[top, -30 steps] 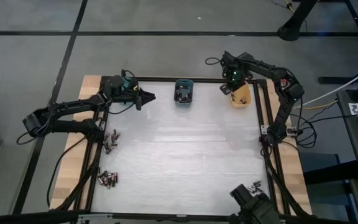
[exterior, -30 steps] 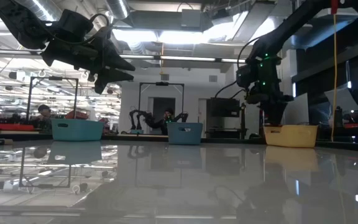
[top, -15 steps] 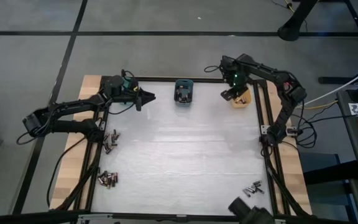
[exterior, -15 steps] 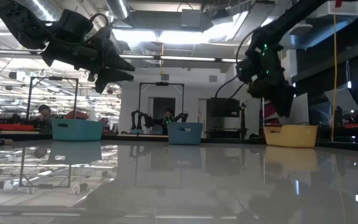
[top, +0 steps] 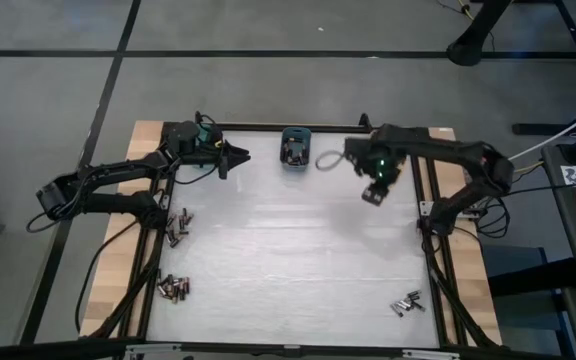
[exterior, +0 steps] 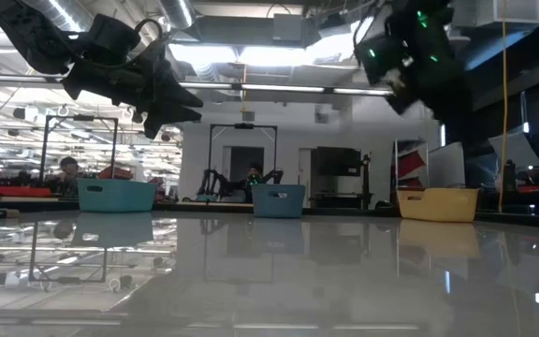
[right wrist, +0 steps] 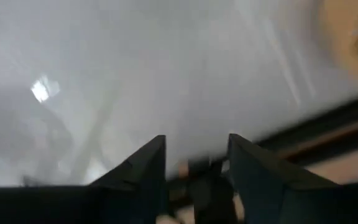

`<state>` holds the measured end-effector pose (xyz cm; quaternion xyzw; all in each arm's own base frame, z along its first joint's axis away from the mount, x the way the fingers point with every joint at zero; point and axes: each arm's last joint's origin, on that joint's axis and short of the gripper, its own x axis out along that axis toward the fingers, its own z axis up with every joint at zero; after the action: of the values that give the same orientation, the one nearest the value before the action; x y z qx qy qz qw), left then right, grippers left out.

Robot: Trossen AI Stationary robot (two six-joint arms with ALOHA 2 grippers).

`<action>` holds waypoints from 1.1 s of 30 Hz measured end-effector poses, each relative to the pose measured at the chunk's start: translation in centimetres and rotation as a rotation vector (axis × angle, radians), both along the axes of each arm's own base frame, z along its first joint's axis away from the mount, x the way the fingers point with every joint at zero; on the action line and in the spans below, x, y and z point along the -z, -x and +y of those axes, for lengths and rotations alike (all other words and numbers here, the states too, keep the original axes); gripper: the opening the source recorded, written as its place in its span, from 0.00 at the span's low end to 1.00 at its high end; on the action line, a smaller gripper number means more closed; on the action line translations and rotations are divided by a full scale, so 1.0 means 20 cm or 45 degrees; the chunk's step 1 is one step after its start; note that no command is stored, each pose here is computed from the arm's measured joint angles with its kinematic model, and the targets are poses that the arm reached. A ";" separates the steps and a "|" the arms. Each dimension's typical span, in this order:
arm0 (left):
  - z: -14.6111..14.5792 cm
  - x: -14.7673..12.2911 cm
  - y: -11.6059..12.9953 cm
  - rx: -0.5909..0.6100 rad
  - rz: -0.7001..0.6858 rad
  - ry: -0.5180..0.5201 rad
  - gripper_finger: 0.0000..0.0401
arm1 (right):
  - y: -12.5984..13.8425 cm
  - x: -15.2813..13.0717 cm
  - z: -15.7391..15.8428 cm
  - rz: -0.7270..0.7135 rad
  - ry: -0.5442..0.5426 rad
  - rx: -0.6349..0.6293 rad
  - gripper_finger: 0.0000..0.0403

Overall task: Sort batteries
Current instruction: Put the brown battery into the blue bin

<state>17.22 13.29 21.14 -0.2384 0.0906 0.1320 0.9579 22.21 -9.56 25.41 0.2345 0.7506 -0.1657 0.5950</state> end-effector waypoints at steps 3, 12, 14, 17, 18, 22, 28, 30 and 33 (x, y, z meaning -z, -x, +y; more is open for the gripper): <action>0.00 0.00 0.00 0.002 0.000 -0.007 0.32 | 0.05 0.15 0.07 0.188 -0.067 -0.001 0.56; 0.00 0.00 0.00 -0.002 -0.003 0.007 0.32 | 0.19 0.47 0.27 0.498 -0.133 -0.306 0.92; 0.00 0.00 0.00 -0.002 -0.004 0.010 0.32 | 0.22 0.51 0.30 0.521 -0.115 -0.376 0.97; 0.00 0.00 0.00 -0.008 -0.010 0.034 0.32 | 0.24 0.57 0.33 0.485 -0.137 -0.367 0.98; 0.00 0.00 0.00 -0.009 -0.011 0.037 0.32 | 0.26 0.58 0.34 0.493 -0.167 -0.367 0.97; 0.00 0.00 0.00 -0.016 -0.022 0.060 0.32 | 0.27 0.64 0.37 0.541 -0.205 -0.369 0.95; 0.00 0.00 0.00 -0.020 -0.027 0.076 0.32 | 0.25 0.74 0.39 0.597 -0.229 -0.391 0.94; 0.00 0.00 0.00 -0.024 -0.030 0.091 0.32 | 0.24 0.78 0.39 0.613 -0.249 -0.381 0.94; 0.00 0.00 0.00 -0.021 -0.032 0.099 0.32 | 0.25 0.84 0.39 0.722 -0.261 -0.363 0.94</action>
<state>17.23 13.29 21.22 -0.2779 0.0817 0.1332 0.9478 17.20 -1.84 8.71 0.1301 0.9244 -0.0631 0.3530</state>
